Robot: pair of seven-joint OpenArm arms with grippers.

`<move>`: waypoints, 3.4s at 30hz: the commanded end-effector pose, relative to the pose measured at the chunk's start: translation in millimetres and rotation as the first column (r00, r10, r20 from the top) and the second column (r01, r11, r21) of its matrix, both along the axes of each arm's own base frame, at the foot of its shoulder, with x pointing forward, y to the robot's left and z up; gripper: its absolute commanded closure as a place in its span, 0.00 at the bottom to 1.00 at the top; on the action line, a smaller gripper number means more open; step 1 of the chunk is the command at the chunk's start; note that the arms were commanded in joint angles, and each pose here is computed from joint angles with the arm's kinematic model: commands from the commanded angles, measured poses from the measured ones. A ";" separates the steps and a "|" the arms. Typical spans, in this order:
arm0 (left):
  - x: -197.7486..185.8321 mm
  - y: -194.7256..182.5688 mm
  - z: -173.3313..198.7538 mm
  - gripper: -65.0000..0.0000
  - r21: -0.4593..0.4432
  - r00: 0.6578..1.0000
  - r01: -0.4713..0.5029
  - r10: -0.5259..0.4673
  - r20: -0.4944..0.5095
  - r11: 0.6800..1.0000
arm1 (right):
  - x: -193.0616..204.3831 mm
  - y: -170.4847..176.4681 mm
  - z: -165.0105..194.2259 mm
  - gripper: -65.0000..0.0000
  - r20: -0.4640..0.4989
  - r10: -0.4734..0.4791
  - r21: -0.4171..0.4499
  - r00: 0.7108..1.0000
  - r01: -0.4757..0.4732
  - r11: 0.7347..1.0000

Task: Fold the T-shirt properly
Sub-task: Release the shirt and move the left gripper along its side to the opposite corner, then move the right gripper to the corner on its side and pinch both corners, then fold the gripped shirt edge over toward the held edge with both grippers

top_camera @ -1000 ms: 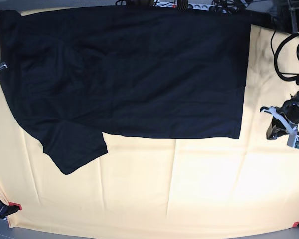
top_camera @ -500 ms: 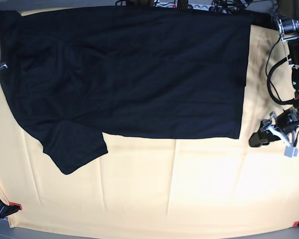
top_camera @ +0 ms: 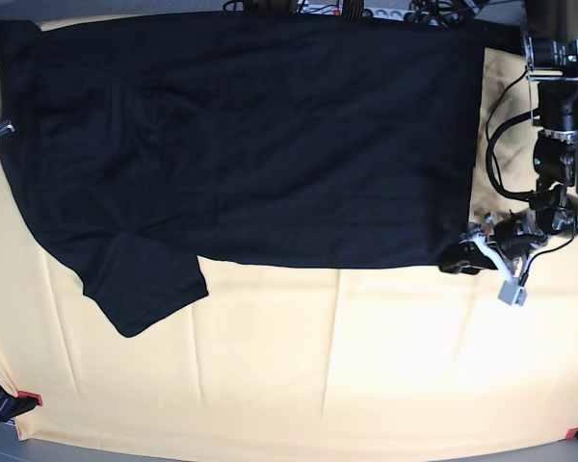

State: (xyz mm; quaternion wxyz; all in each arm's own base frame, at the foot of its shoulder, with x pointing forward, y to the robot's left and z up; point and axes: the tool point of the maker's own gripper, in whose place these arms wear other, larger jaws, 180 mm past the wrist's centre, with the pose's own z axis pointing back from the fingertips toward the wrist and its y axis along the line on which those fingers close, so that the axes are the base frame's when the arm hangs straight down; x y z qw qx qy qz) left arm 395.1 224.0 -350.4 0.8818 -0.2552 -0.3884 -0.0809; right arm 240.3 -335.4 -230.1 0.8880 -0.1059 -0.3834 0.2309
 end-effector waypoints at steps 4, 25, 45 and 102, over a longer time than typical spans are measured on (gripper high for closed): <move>5.3 -14.3 6.9 0.52 -0.021 1.000 0.029 -0.028 0.012 0.999 | 6.8 -0.5 13.4 1.00 0.038 0.016 -0.019 0.999 -0.015 1.000; 5.2 -15.0 6.3 1.00 -0.060 0.999 -0.008 0.006 -0.037 0.998 | 20.5 -2.1 22.0 0.45 0.168 -0.061 0.058 0.984 0.052 0.997; 4.7 -11.6 2.6 1.00 -0.026 0.999 -0.007 0.006 -0.040 1.000 | 128.0 -45.7 -102.3 0.42 -0.108 -0.317 0.640 0.942 0.310 0.703; 63.1 5.4 61.9 1.00 0.137 0.965 -0.053 0.015 0.263 0.989 | 190.8 -6.5 -77.2 1.00 0.086 -0.193 0.581 0.977 0.108 0.806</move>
